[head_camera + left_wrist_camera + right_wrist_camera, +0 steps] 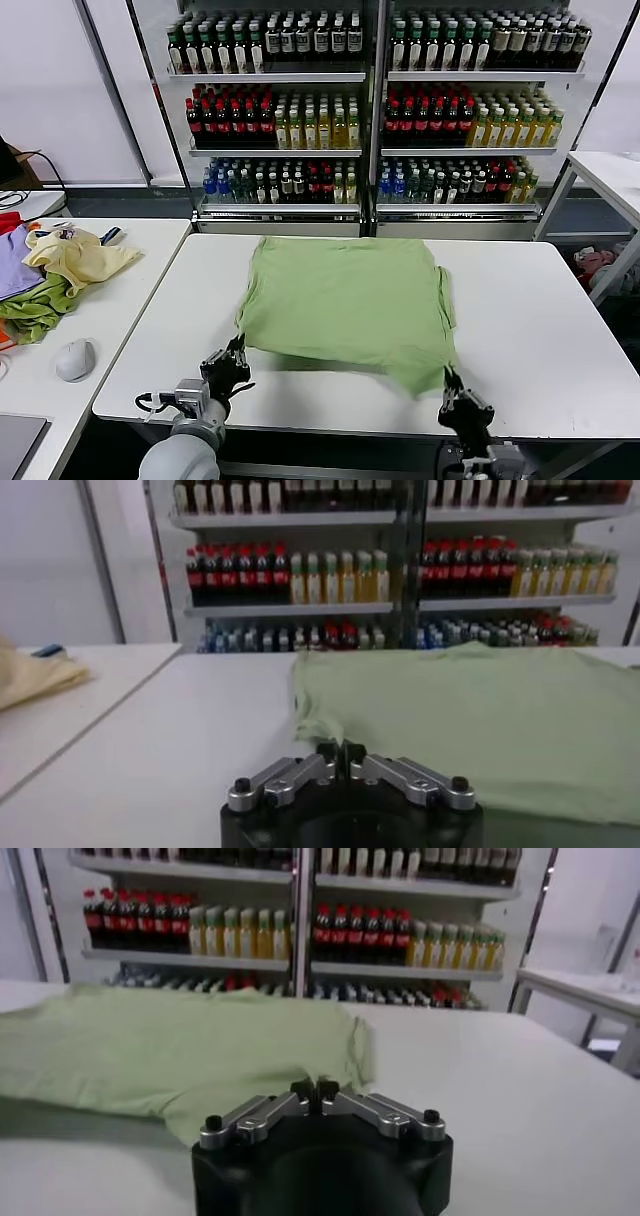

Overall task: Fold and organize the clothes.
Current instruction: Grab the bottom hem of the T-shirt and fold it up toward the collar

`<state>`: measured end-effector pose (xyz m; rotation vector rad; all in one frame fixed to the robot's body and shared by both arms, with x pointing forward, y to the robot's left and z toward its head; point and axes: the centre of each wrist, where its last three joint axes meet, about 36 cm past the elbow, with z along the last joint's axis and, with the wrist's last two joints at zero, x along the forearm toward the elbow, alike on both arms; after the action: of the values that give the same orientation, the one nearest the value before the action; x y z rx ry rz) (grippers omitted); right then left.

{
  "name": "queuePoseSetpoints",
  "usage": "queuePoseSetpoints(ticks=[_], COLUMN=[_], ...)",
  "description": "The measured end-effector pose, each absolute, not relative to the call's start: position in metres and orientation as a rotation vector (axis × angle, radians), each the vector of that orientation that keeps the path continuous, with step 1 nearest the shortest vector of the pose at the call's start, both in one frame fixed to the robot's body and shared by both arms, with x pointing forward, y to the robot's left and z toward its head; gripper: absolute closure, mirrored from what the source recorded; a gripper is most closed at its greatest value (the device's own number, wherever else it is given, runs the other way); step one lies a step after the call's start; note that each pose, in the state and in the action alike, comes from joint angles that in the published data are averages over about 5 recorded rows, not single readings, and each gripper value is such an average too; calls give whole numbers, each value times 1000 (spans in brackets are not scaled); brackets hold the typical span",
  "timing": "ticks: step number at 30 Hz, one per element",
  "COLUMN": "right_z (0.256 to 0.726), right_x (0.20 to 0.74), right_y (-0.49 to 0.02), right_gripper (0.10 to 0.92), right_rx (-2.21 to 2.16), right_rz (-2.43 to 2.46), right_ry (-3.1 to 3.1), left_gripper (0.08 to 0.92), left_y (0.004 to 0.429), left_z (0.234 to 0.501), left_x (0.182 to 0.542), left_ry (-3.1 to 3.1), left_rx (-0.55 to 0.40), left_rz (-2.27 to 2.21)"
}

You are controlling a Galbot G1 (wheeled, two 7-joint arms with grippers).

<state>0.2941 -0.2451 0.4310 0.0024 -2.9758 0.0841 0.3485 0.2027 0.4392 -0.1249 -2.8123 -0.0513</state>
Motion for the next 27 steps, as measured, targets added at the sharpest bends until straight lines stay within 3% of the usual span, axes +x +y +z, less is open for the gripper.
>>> queuePoseSetpoints(ticks=[11,27], right_z=[427,413], right_x=[369,470], right_y=[-253,-239], right_gripper=[890,890], right_rx=[22,51], right_rz=[112,191], right_ry=[-3027,-3010], left_gripper=[880,880], left_y=[208,206], left_z=[430,400], left_x=[390,469], left_ry=[-2819,-2782], left_rx=[-144,-102], left_rz=[-101,-284])
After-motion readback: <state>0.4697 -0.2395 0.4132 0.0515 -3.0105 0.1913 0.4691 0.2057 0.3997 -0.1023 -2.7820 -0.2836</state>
